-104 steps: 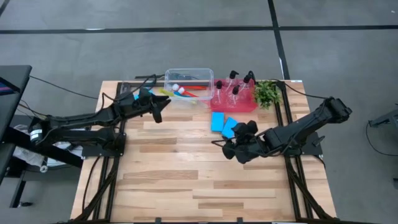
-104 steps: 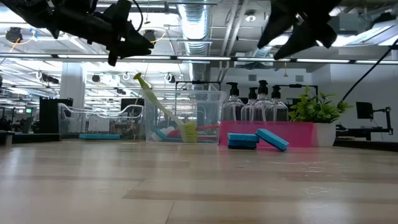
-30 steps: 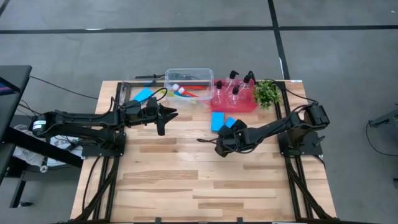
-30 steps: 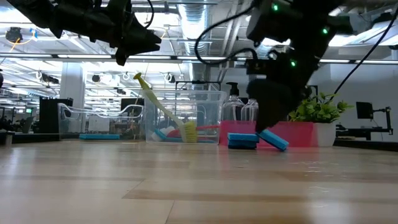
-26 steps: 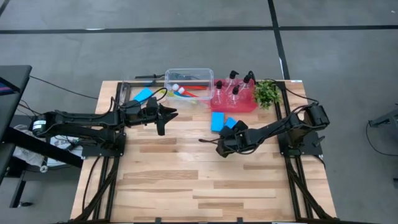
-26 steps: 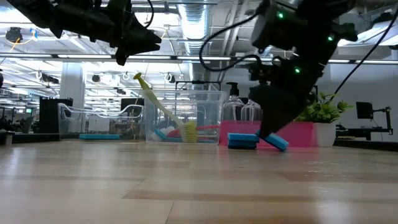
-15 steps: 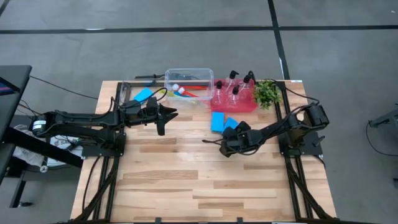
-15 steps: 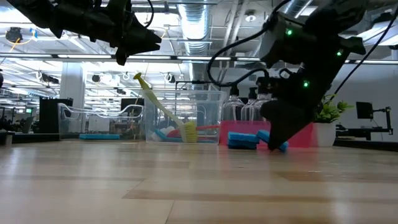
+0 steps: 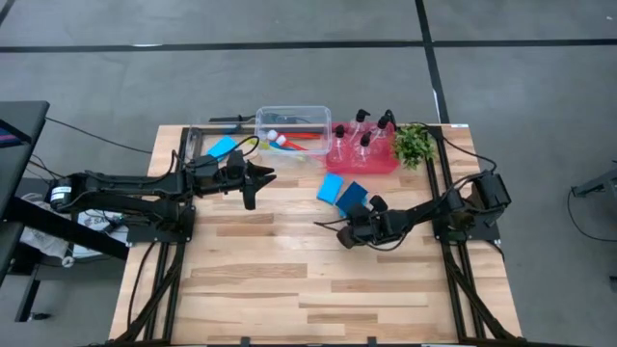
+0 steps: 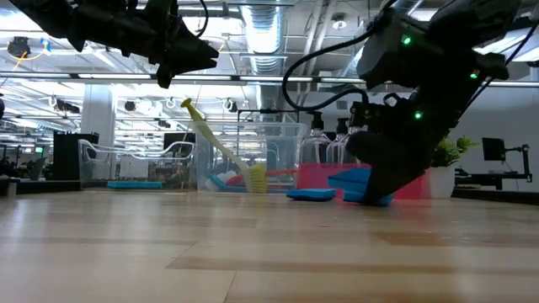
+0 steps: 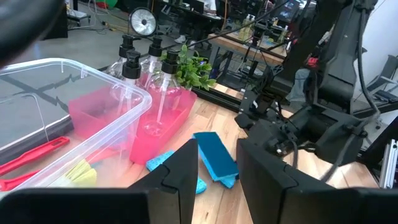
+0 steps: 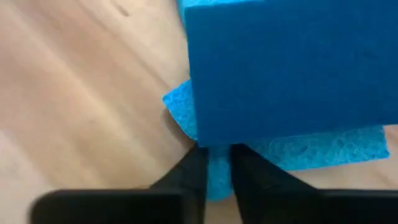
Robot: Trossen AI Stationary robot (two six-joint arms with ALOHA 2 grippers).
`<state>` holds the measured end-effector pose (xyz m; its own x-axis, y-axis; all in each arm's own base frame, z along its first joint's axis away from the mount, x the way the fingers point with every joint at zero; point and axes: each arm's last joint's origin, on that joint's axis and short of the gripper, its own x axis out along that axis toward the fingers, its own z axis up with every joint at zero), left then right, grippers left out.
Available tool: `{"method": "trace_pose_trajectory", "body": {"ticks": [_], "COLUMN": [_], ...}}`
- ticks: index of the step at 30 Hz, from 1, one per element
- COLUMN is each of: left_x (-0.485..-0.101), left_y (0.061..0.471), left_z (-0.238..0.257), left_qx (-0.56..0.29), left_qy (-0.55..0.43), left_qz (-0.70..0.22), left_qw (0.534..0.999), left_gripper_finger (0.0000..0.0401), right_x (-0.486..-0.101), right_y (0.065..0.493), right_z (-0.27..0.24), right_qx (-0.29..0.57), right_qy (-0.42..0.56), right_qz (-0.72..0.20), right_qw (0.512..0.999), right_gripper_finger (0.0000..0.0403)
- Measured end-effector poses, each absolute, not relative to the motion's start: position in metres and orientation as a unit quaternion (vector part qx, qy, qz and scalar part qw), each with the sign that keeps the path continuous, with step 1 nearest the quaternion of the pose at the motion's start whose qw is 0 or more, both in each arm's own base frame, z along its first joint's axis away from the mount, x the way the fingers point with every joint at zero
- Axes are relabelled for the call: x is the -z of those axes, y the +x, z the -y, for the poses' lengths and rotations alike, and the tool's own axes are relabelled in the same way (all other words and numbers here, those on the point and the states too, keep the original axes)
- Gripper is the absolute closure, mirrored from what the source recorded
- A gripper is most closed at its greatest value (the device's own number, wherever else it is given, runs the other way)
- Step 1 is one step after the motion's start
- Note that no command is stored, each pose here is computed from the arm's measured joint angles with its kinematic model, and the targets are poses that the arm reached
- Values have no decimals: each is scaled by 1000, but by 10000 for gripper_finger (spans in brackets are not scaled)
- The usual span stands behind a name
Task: Pick & Place Kitchen Sink Supplies
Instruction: Put the blue sponge into the transparent bin
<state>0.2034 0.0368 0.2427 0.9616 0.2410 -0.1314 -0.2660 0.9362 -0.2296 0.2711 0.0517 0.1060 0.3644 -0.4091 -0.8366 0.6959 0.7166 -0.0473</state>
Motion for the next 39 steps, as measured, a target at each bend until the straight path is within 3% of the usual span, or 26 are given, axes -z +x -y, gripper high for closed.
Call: {"method": "trace_pose_trajectory", "body": {"ticks": [4,12,24,34,39], "left_x": [-243,-243,-243,-243,-243], "left_y": [203,203,203,203,203], "left_z": [-37,-37,-37,-37,-37], "left_qx": [-129,-129,-128,-128,-128], "left_qy": [-123,-122,-109,-109,-109], "left_qz": [-51,-51,-53,-53,-52], "left_qw": [983,983,984,984,984], "left_gripper_finger": [290,290,290,290,290], "right_x": [-107,-133,-214,-260,-268], "right_y": [270,282,299,288,282], "right_z": [-64,-90,-103,-99,-99], "right_qx": [325,243,95,57,24], "right_qy": [185,206,200,212,254], "right_qz": [-448,-455,-405,-343,-350], "right_qw": [812,832,887,913,901], "right_gripper_finger": [392,393,398,395,394]}}
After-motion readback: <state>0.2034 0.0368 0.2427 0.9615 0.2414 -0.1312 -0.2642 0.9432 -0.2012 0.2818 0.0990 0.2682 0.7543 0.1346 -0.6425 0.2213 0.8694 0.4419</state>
